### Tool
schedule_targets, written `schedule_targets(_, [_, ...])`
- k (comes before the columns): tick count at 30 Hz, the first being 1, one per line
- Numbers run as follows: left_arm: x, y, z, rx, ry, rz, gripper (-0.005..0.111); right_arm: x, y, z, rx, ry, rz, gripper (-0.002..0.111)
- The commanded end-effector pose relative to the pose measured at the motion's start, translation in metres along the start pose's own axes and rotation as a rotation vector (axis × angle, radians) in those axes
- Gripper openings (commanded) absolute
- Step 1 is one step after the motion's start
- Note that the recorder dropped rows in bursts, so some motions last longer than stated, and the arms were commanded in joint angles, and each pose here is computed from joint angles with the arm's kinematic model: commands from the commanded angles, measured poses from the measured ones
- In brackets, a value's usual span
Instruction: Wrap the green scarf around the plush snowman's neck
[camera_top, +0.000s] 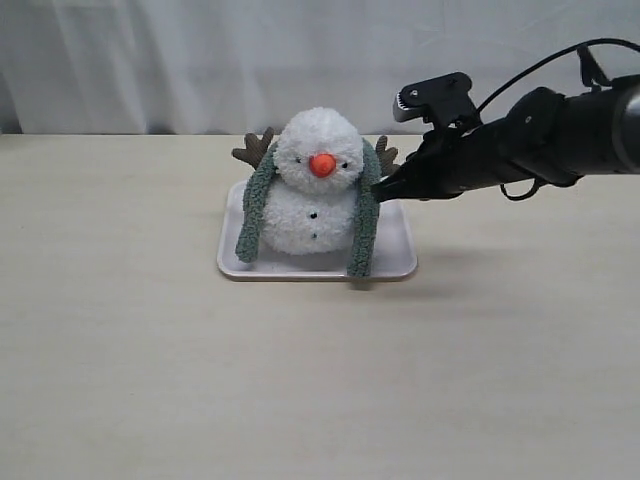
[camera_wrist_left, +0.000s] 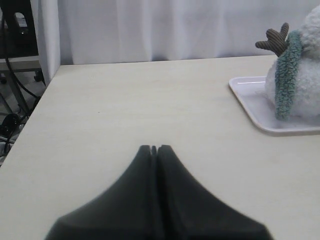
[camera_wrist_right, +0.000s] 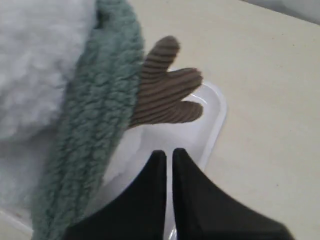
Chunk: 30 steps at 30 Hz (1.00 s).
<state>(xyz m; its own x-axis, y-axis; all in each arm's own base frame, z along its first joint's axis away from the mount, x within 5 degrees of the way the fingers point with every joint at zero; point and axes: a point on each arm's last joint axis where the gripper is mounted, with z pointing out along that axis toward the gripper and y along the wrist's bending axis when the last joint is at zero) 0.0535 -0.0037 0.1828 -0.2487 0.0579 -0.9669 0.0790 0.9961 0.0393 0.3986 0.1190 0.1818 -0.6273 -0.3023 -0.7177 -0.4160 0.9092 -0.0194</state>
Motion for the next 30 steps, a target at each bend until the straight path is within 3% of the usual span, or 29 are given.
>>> schedule_targets(1, [-0.002, 0.000, 0.000, -0.002, -0.029, 0.003, 0.000, -0.007, -0.026, 0.009, -0.073, 0.020, 0.087, 0.004])
schedule_targets(6, [-0.002, 0.000, 0.000, -0.002, -0.029, 0.003, 0.000, -0.019, -0.030, 0.013, -0.392, -0.122, 0.161, 0.004])
schedule_targets(9, [-0.002, 0.000, 0.000, -0.002, -0.029, 0.003, 0.000, -0.018, -0.036, 0.018, -0.363, -0.139, 0.214, 0.004])
schedule_targets(24, [-0.002, 0.000, 0.000, -0.002, -0.029, 0.003, 0.000, -0.011, -0.003, 0.035, -0.430, -0.106, 0.138, 0.004])
schedule_targets(30, [-0.002, 0.000, 0.000, -0.002, -0.029, 0.003, 0.000, -0.010, -0.004, 0.035, -0.445, -0.101, 0.137, 0.004])
